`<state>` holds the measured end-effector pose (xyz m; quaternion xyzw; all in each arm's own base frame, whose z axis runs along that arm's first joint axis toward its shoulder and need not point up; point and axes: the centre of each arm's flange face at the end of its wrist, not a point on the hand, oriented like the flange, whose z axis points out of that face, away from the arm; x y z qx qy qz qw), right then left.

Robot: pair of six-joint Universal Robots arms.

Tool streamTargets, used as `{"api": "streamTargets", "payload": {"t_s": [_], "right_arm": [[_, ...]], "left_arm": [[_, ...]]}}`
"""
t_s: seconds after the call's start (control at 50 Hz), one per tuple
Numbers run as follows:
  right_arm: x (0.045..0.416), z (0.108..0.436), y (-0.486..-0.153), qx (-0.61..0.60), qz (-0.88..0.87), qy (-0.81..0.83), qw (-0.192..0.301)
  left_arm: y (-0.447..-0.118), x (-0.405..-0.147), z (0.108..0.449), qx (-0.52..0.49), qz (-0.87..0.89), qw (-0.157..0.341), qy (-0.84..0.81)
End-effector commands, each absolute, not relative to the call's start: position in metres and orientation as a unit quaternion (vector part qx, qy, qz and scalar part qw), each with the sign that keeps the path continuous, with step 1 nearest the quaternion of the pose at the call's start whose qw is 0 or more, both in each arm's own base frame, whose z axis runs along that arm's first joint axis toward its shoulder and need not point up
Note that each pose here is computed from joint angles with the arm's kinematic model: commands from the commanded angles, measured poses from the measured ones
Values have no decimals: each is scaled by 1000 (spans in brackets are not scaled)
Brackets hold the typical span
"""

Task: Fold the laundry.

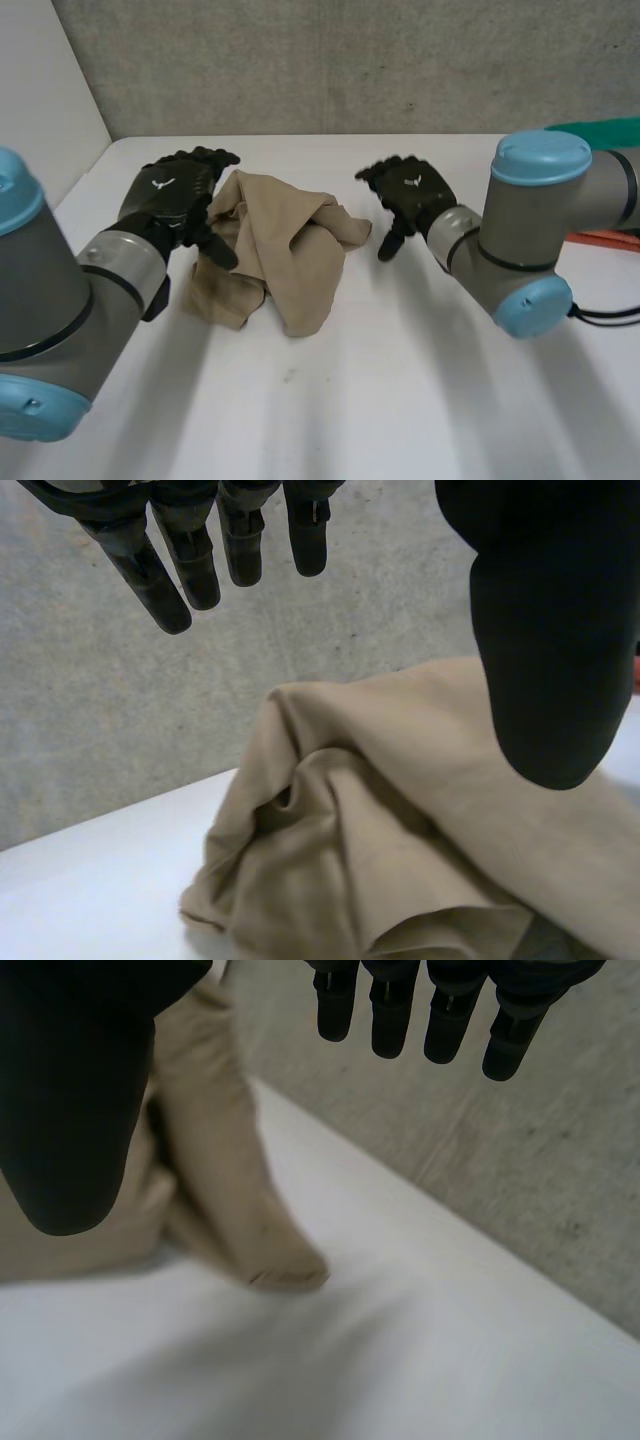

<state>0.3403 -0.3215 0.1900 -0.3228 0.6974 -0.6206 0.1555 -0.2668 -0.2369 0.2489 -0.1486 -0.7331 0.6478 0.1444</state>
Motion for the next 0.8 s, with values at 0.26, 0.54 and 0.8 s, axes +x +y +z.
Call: {"api": "streamTargets", "payload": {"t_s": [0.26,0.54,0.8], "right_arm": [[386,144,-374,-261,-616,698,257],[391,126,-376,-264,-606,703,261],[337,236,-379,-234,-654,682,230]], "left_arm": [[-259,-310,191,-42,522,144,-839],[-271,-320,178,15,489,142,-860],[-274,-291,288,5,599,135,-789]]}}
